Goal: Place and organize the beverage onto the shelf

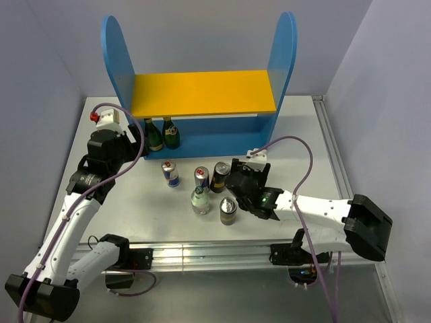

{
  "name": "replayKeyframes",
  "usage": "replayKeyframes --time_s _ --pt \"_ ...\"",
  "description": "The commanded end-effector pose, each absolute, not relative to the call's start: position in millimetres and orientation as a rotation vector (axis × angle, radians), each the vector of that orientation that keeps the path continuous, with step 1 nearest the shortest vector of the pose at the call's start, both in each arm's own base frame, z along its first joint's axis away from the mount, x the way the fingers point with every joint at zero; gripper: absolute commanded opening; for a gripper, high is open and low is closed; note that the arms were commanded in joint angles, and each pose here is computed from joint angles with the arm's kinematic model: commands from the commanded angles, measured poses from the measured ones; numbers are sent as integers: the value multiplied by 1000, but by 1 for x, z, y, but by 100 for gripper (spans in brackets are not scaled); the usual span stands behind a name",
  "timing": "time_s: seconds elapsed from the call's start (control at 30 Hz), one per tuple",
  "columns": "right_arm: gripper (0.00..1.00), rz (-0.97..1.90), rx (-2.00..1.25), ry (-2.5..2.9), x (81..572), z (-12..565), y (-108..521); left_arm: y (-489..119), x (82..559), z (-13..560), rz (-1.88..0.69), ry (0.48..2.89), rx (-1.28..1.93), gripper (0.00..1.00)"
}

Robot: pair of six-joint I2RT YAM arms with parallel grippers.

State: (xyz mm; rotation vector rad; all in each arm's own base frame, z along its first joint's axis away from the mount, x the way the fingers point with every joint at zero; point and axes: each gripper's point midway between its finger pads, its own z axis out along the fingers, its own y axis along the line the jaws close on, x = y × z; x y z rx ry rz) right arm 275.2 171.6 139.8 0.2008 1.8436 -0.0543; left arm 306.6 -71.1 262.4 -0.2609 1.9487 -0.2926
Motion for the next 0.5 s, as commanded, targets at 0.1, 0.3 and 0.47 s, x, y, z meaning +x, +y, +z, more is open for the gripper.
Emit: replayKeyframes --time_s 0.1,0.3,0.47 --pt "66 -55 308 1803 288 146 171 -73 306 274 -301 1919 -231 85" --pt "47 -67 296 1818 290 138 174 -72 305 275 -301 1915 -232 86" --pt "0 -71 290 1828 293 138 178 -72 305 275 -299 1916 -233 85"
